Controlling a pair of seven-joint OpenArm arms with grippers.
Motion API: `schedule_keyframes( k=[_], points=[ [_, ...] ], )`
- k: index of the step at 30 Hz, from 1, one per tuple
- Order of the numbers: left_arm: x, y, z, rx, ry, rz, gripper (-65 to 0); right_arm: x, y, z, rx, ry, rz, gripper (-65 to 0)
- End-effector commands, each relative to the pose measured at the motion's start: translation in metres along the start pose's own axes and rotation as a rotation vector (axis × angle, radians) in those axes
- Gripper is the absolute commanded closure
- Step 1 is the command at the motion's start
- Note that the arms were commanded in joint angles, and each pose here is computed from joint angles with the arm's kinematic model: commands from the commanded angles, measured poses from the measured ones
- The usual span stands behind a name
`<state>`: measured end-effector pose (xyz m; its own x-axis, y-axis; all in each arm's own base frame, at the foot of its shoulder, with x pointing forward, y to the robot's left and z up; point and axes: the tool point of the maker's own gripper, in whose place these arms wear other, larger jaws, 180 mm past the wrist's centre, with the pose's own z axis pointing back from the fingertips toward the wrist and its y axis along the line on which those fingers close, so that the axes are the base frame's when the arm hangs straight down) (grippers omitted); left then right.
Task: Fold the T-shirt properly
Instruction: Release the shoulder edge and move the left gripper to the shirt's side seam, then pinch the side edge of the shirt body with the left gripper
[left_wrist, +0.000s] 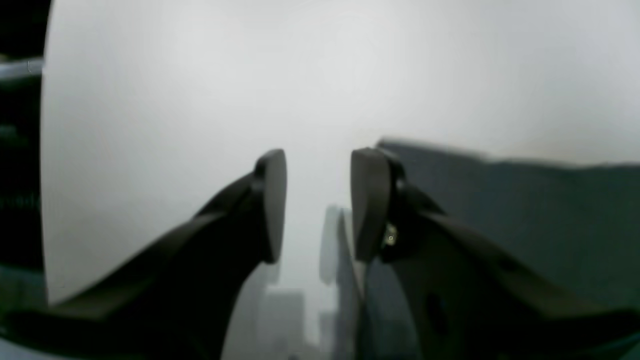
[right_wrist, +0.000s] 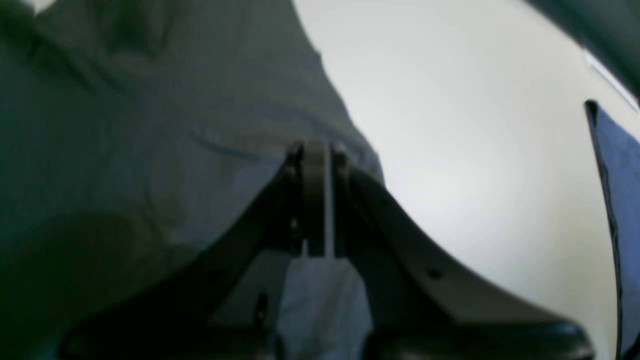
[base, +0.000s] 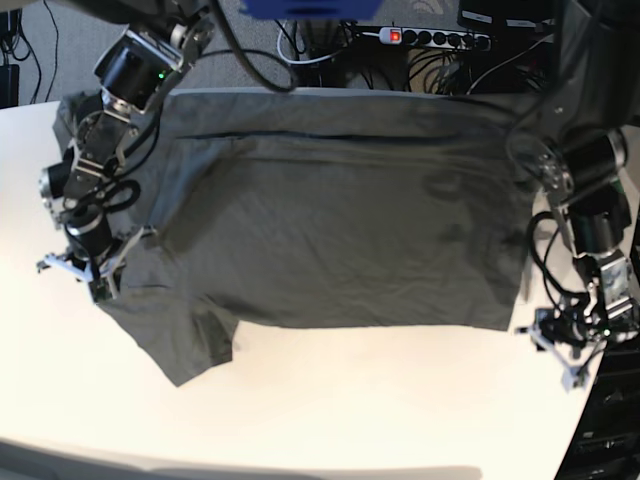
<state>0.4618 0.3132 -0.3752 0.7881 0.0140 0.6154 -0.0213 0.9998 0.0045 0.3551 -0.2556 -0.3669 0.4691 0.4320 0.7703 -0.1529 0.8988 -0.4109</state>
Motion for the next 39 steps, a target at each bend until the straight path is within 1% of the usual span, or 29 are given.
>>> schedule_keyframes(
  k=[1, 3, 8, 15, 17, 21, 23, 29, 37, 39],
  points=[
    [0.043, 0.002, 0.011, -0.005, -0.103, 0.005, -22.0, 0.018, -0.013, 0.001, -0.033, -0.058, 0.006, -1.3],
    [0.041, -0.002, 0.007, -0.02, -0.097, 0.014, -22.1, 0.019, -0.012, 0.0, -0.031, -0.059, 0.005, -1.3],
    [0.038, -0.017, -0.002, -0.038, -0.065, -0.034, -22.1, 0.011, -0.01, 0.003, -0.025, -0.043, 0.009, -1.3],
    [0.034, -0.019, -0.005, -0.044, -0.056, -0.027, -22.2, 0.006, -0.008, 0.004, -0.022, -0.033, 0.009, -1.3],
    [0.03, -0.02, -0.006, -0.048, -0.044, -0.023, -25.8, 0.002, -0.006, 0.006, -0.018, -0.024, 0.011, -1.3],
    [0.027, -0.02, -0.007, -0.05, -0.036, -0.027, -39.0, -0.004, -0.004, 0.008, -0.013, -0.013, 0.012, -1.3],
    [0.027, -0.02, -0.007, -0.05, -0.036, -0.028, -42.3, -0.005, -0.003, 0.008, -0.012, -0.012, 0.012, -1.3],
    [0.027, -0.022, -0.008, -0.053, -0.036, -0.028, -42.7, -0.004, -0.003, 0.008, -0.011, -0.012, 0.011, -1.2],
    [0.026, -0.046, -0.014, -0.087, -0.035, -0.034, -42.8, -0.014, 0.002, 0.012, 0.0, 0.004, 0.009, -0.9],
    [0.031, -0.046, -0.014, -0.086, -0.06, -0.033, -42.8, -0.014, 0.002, 0.012, 0.0, 0.004, 0.009, -0.9]
  ],
)
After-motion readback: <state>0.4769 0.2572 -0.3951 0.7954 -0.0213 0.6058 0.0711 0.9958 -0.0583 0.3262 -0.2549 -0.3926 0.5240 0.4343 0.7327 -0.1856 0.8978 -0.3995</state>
